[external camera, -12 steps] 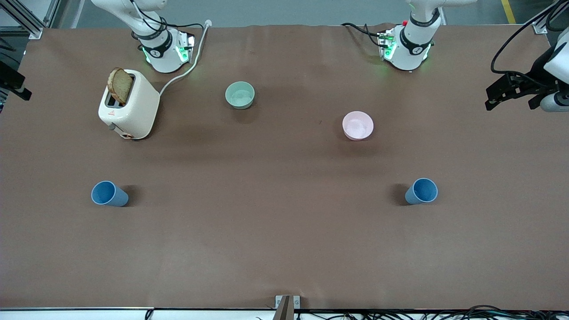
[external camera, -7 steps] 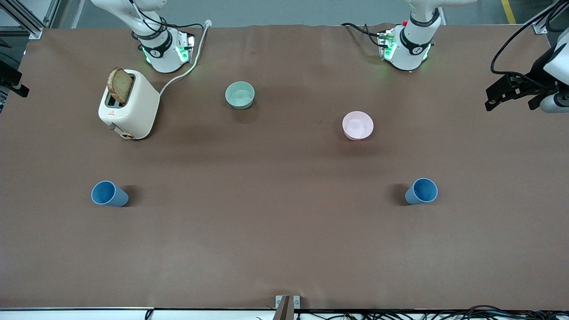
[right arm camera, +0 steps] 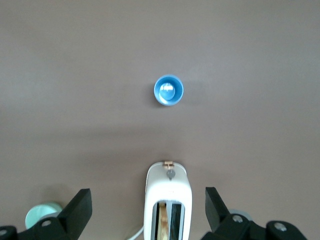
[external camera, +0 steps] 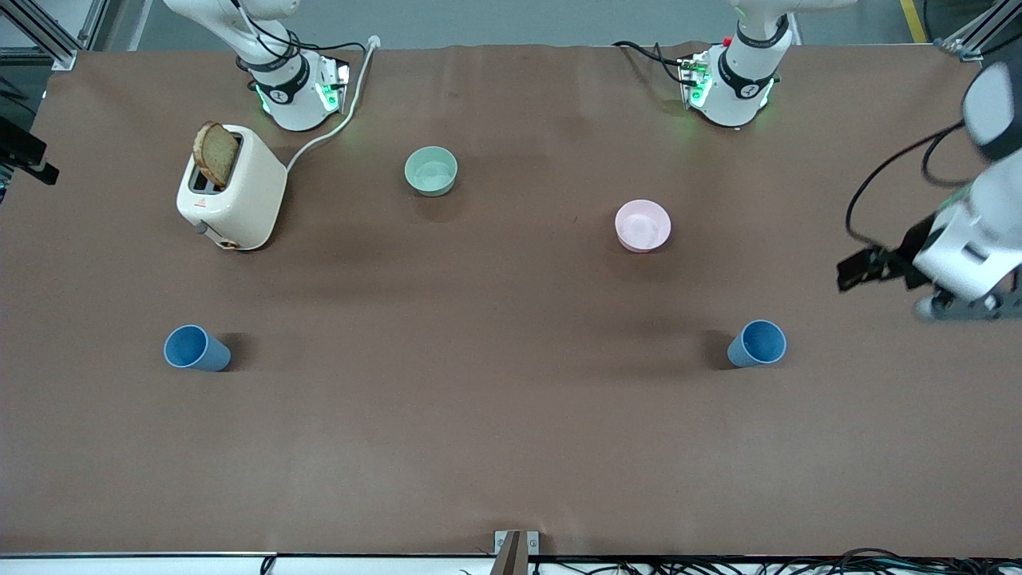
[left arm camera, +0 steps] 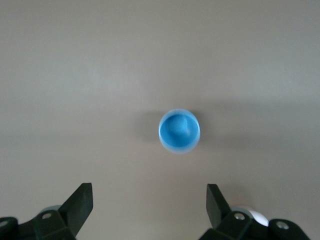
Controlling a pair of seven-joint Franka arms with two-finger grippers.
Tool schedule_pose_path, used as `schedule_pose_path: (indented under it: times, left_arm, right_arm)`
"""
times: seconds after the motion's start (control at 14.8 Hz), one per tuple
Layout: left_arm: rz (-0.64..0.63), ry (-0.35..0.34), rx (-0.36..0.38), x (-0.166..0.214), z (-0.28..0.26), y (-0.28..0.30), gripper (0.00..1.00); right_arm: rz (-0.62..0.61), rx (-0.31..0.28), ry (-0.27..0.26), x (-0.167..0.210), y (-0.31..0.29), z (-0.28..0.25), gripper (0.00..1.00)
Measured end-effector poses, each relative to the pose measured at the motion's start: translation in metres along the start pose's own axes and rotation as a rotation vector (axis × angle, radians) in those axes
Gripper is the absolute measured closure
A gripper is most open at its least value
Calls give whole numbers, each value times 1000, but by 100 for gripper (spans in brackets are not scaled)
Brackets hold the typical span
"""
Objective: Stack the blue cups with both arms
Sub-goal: 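Grasp one blue cup with the left gripper while the right gripper grasps the other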
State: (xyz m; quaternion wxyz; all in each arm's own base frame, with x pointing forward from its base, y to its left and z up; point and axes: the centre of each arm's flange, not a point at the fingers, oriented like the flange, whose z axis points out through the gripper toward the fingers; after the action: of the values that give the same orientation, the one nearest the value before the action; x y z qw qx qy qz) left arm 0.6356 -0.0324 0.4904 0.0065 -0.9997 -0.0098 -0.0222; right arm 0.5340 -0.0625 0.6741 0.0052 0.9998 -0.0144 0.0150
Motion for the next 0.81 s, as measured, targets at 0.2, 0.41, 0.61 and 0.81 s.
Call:
schedule_pose_path:
  times: [0.2,0.41,0.61,0.81]
  left_arm:
    - [-17,44,-9,10,93,-12,0]
    - [-16,33,-15,12,160,-10,5]
    - [-15,-7,-17,9,198,-9,18]
    - [-12,-45,-17,2,220,-7,28]
  right_arm:
    - [-7,-6,35,24,16,61,0]
    - [6,-11,58,44,36,149,0]
    - [10,-17,67,56,42,222,2]
    - [14,-28,106,57,46,297,4]
